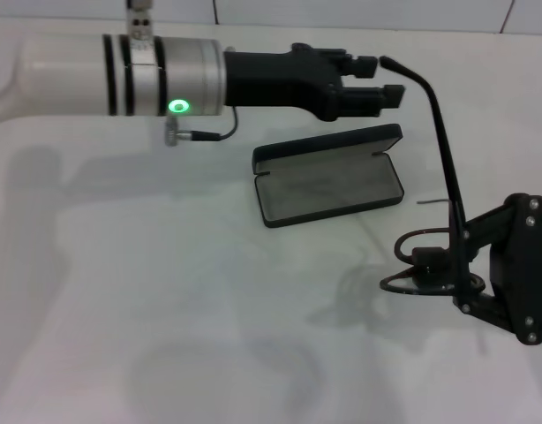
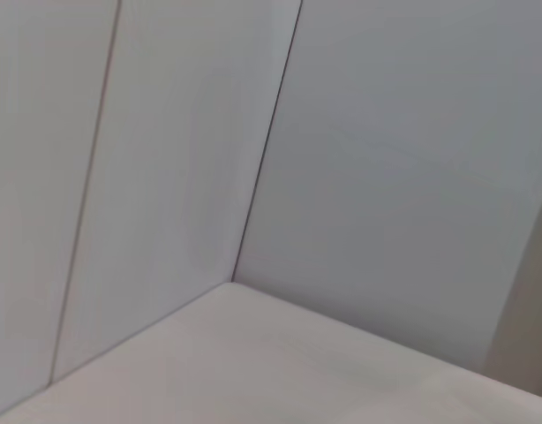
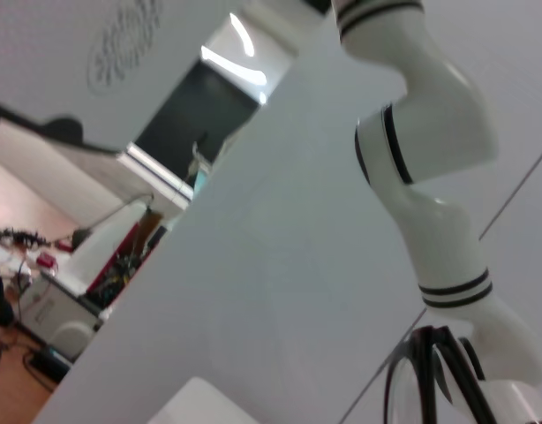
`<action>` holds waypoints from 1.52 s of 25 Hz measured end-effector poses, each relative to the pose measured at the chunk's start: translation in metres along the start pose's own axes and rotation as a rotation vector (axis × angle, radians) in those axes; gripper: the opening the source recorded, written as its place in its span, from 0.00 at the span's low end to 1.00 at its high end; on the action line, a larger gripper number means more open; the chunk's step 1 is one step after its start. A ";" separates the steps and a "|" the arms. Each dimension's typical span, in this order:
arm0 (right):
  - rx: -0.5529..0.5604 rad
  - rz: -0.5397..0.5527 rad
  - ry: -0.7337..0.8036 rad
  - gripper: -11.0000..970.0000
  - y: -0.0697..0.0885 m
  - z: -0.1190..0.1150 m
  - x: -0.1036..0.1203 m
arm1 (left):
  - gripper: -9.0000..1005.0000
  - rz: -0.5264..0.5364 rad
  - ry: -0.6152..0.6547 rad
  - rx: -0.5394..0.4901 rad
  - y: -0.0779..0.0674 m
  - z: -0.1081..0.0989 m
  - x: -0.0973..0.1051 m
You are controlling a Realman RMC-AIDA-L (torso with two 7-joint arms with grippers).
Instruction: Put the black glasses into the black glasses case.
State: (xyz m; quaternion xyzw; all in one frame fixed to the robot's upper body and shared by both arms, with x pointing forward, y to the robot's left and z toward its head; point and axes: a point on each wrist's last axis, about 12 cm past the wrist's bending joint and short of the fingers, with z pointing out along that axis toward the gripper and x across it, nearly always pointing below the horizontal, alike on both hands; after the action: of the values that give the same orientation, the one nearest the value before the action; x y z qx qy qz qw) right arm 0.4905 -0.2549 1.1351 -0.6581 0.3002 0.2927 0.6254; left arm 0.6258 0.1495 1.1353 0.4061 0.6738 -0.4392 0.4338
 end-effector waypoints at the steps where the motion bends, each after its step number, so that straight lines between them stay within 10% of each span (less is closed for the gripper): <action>1: 0.000 0.000 0.000 0.13 0.000 0.000 0.000 | 0.64 0.018 -0.006 0.006 -0.002 0.004 -0.001; 9: 0.067 0.160 0.002 0.13 -0.015 0.006 0.019 | 0.64 0.152 -0.091 0.096 -0.019 0.030 -0.011; 25: 0.158 0.272 0.123 0.13 -0.019 0.007 0.040 | 0.64 0.271 -0.155 0.220 -0.038 0.018 0.002; 38: 0.078 0.246 0.305 0.13 -0.018 0.008 0.052 | 0.64 0.243 -0.334 0.009 -0.019 -0.011 0.002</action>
State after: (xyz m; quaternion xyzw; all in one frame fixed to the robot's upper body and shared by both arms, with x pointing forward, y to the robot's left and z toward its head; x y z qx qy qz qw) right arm 0.5380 -0.2475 1.1069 -0.6284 0.4808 0.2520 0.5572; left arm 0.6053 0.1546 1.1404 0.4079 0.5366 -0.4481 0.5873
